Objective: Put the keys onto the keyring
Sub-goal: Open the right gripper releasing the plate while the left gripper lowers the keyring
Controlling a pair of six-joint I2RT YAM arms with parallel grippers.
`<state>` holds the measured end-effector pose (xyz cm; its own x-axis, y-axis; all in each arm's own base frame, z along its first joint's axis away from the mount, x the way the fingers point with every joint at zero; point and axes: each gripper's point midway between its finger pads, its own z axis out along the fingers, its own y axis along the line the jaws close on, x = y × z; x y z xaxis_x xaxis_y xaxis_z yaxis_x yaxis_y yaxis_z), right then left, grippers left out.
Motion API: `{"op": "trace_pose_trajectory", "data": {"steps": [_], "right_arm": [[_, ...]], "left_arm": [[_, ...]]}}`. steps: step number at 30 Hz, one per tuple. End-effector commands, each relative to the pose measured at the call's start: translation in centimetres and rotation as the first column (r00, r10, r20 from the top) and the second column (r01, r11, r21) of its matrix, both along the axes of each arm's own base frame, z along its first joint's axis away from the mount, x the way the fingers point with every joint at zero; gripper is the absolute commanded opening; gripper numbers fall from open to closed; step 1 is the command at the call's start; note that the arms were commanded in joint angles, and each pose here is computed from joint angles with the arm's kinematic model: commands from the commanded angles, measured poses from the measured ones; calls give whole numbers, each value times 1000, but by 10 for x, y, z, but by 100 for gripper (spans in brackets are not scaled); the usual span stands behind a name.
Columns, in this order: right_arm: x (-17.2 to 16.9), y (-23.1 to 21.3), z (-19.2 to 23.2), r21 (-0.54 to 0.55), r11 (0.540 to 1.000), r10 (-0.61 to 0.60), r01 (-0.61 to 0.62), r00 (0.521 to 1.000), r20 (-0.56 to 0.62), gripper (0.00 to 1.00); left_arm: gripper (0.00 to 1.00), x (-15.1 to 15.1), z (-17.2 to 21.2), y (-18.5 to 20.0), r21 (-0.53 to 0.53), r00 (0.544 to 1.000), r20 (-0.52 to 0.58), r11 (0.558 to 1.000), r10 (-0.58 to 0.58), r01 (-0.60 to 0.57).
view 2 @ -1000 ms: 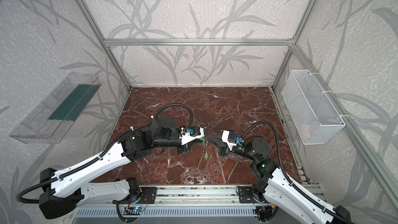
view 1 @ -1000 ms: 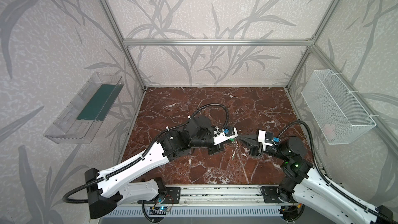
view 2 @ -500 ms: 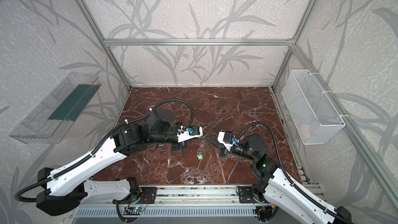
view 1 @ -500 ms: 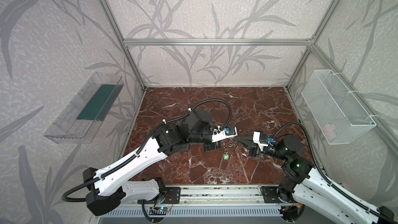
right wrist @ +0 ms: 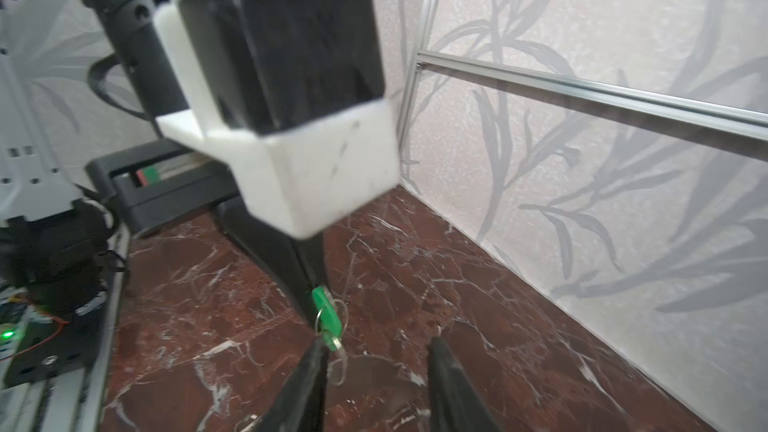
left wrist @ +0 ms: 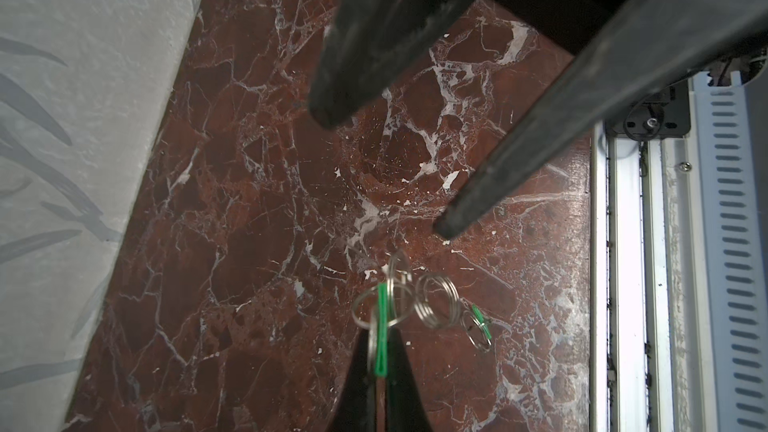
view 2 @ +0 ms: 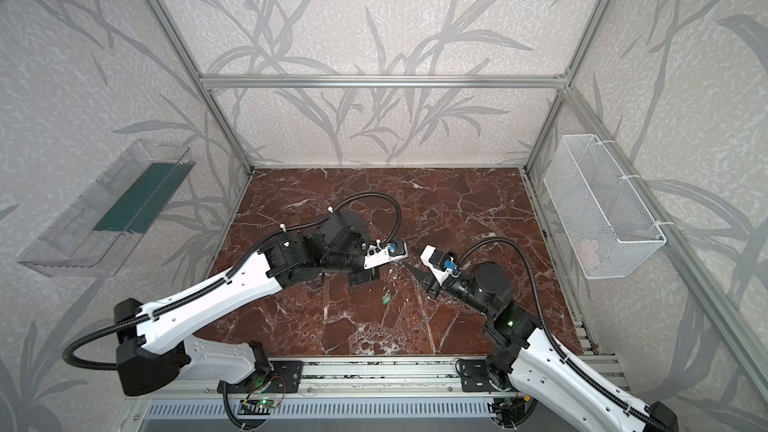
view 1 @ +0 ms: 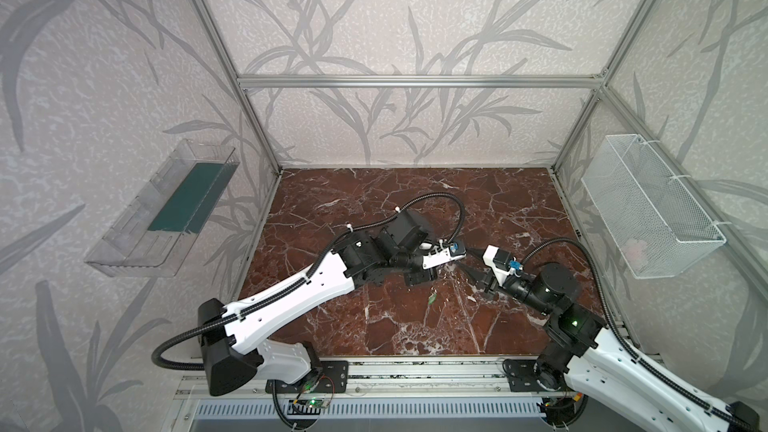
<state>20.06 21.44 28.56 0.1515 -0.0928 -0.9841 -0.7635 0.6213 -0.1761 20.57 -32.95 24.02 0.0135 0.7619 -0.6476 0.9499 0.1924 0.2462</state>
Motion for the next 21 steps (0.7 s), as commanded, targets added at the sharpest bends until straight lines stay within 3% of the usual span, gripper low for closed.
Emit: {"op": "trace_pose_trajectory", "data": {"steps": [1, 6, 11, 14, 21], "right_arm": [[23, -50, 3, 14, 954, -300, 300, 954, 19, 46], [24, -104, 2, -19, 847, -530, 531, 847, 37, 47], [21, -119, 0, -60, 816, -573, 574, 819, 47, 48], [21, -113, -8, -93, 828, -553, 553, 833, 33, 48], [35, -93, -40, -200, 840, -517, 505, 856, -7, 49]], "left_arm": [[0, 17, -8, -27, -114, 996, -48, 990, 81, -86], [0, 36, -42, -65, -163, 986, -130, 979, 102, -122], [0, 58, -45, -93, -225, 981, -172, 965, 94, -132], [0, 65, -65, -77, -179, 972, -198, 970, 126, -162], [0, 68, -133, -1, 94, 941, -237, 970, 241, -225]]}}
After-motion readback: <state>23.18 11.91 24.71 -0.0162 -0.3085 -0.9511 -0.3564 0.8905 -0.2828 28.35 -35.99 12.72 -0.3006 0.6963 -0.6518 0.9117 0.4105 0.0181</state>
